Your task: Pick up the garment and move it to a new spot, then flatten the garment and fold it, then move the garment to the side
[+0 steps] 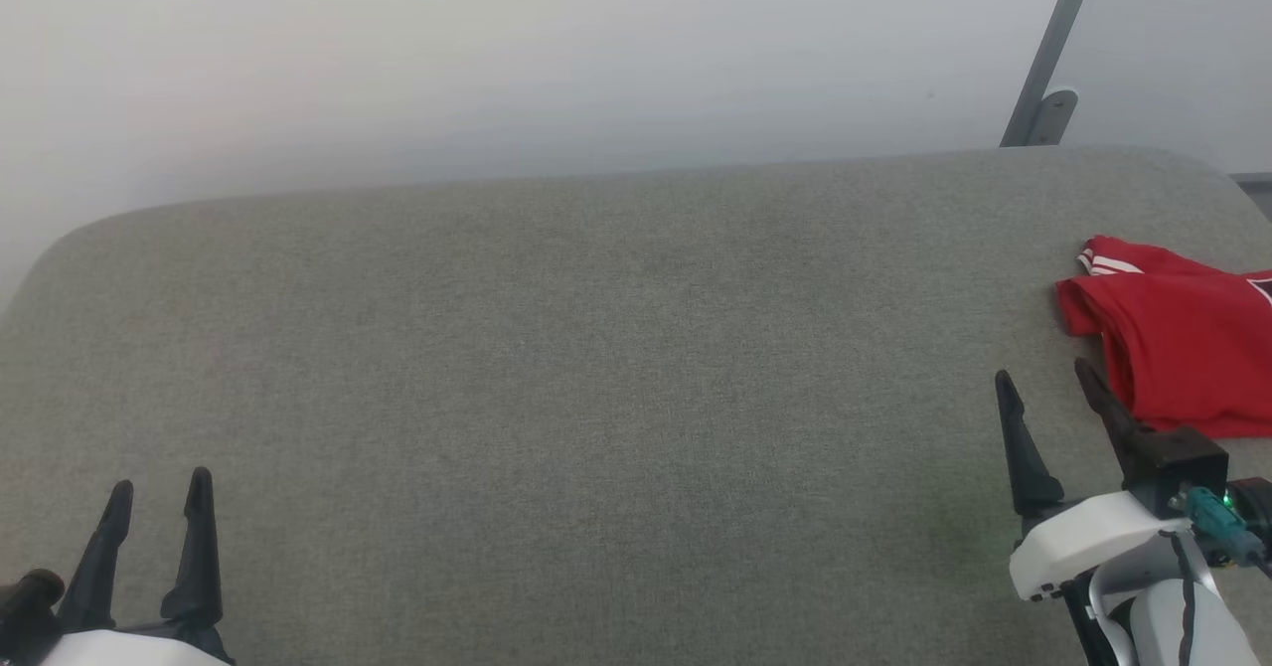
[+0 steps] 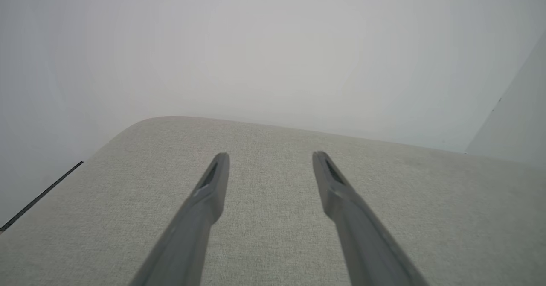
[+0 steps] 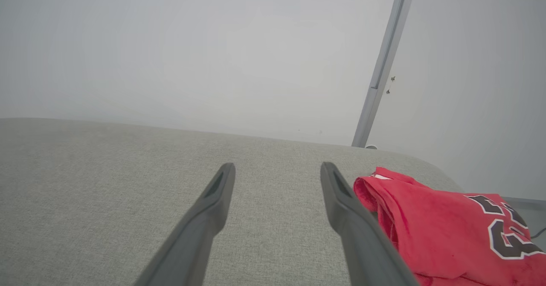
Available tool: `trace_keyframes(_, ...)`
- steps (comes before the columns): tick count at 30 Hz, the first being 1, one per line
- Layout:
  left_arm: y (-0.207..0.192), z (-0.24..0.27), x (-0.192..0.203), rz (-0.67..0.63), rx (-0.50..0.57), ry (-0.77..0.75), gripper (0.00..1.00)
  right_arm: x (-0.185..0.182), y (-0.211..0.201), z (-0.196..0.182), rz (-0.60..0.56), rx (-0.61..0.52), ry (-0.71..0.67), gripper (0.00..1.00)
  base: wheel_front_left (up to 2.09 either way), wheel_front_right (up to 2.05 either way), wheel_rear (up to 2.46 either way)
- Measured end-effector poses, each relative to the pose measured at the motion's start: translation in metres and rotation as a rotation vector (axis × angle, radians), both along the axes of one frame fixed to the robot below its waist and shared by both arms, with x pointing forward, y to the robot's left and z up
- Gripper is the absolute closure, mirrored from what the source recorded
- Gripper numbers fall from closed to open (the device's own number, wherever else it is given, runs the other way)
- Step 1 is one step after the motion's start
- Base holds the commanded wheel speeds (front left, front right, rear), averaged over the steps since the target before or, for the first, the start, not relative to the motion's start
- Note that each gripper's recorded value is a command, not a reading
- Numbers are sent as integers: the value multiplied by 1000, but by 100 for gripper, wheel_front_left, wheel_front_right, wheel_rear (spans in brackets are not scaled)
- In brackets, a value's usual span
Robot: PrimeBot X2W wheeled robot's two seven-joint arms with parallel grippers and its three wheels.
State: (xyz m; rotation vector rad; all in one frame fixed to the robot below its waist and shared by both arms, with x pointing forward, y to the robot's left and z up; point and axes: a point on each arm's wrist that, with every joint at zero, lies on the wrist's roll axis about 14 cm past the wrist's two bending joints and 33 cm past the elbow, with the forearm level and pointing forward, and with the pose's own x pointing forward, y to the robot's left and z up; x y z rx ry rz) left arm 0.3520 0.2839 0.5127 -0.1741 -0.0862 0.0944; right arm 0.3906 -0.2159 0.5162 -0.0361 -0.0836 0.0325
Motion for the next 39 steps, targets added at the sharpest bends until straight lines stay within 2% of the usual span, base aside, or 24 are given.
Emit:
trace_keyframes(17,-2,4,0,-5,-9,-15,0,-1,1,1,-1,2,-6,0,0,0,0)
trace_keyframes(18,-3,3,0,-3,-13,-12,100,-2,2,0,-1,3,-2,100,0,0,0)
trace_keyframes(24,-13,-20,-4,3,-85,48,100,-13,2,-31,-17,52,97,100,0,0,0)
trace_keyframes(39,-19,-29,-1,27,-346,67,100,-12,-4,-29,-67,356,107,100,0,0,0)
